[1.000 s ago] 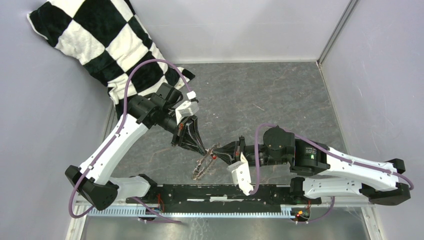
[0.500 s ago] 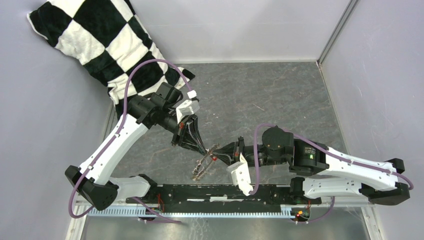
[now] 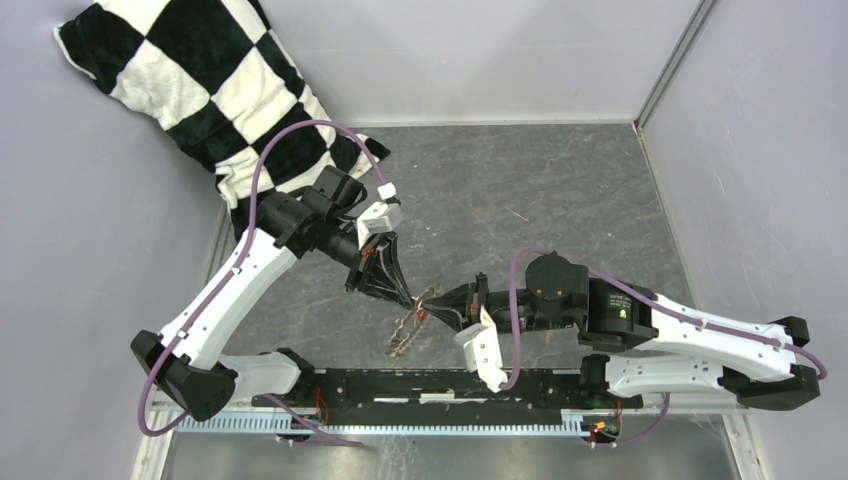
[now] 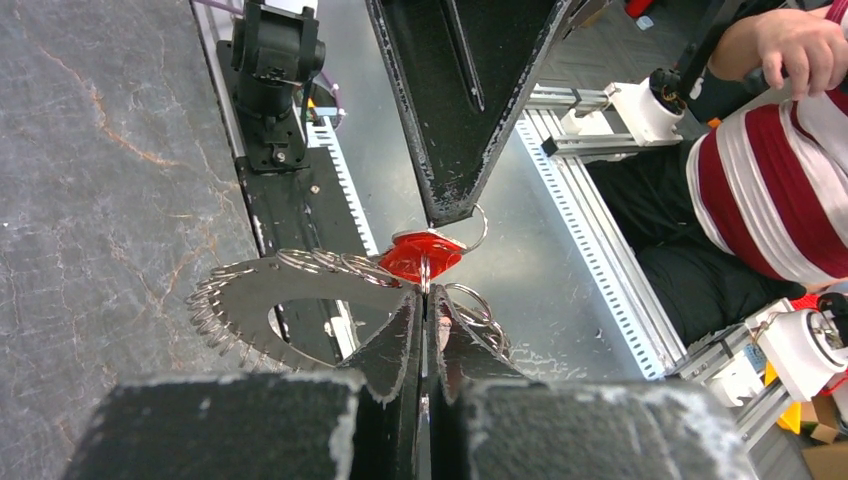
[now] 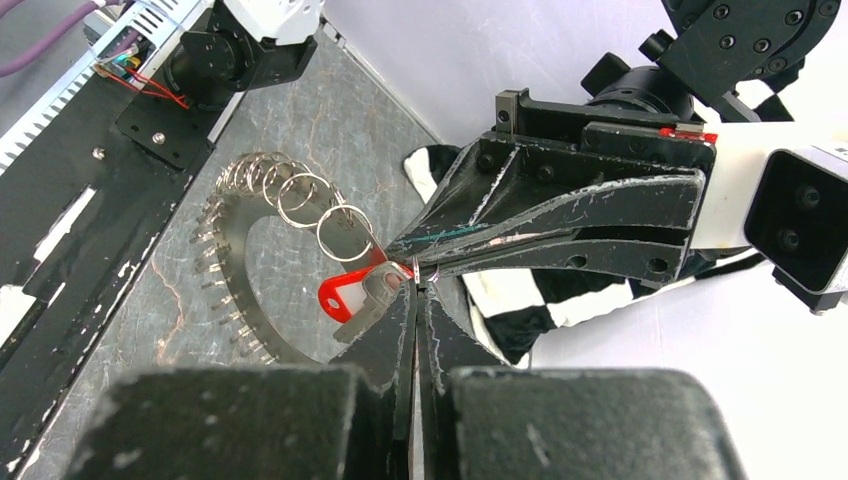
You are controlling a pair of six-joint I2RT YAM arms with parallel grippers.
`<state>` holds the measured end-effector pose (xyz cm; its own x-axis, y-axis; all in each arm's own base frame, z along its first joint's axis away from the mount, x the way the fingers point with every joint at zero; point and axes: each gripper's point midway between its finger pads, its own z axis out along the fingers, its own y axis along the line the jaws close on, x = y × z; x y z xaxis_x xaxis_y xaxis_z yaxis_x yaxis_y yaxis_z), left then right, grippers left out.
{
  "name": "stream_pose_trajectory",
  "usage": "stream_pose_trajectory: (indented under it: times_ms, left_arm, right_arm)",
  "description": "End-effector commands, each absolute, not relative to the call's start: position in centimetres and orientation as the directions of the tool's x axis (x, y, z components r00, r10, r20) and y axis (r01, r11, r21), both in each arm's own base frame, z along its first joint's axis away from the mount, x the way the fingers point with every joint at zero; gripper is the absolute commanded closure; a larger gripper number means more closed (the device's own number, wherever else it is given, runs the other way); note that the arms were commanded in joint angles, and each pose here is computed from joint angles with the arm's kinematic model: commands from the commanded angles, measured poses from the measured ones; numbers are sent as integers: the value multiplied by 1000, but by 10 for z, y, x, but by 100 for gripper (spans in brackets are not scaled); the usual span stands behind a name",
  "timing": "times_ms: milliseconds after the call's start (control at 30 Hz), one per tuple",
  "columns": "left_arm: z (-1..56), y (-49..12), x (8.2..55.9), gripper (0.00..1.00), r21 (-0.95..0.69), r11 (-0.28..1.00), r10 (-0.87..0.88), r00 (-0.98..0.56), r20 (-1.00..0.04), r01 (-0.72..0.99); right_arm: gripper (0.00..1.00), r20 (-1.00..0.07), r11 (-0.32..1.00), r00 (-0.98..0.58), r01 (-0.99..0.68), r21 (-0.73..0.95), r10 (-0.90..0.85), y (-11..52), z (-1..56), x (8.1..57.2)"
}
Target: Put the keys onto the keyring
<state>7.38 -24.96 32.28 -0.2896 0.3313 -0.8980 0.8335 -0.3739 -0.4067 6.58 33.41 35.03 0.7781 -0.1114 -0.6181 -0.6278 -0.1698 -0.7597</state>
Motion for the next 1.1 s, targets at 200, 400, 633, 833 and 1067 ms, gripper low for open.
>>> stream_pose_trajectory:
  times_ms: [200,400,633,833,1067]
  left_arm:
    - [344,-244,59,98,-312,-459,249,-217,-944,832]
    - [355,-245,56,98,-233,-500,198,-152,-968,834]
    - [370,-253,47,98,-211,-564,149,-153,-977,799]
    - [375,-258,46,98,-239,-609,134,-199,-971,757]
    - [377,-257,43,98,-247,-629,125,-218,-968,737]
  right_arm:
    - [99,-606,-128,781,-623,-772,-151,325,352,74]
    - [99,-612,-156,785,-619,-770,-93,336,358,65]
    - [99,-529,-22,843,-533,-846,-98,319,393,80]
    - [99,-463,-17,881,-467,-884,-100,314,399,82]
    - [99,-488,-119,867,-497,-859,-100,319,370,74]
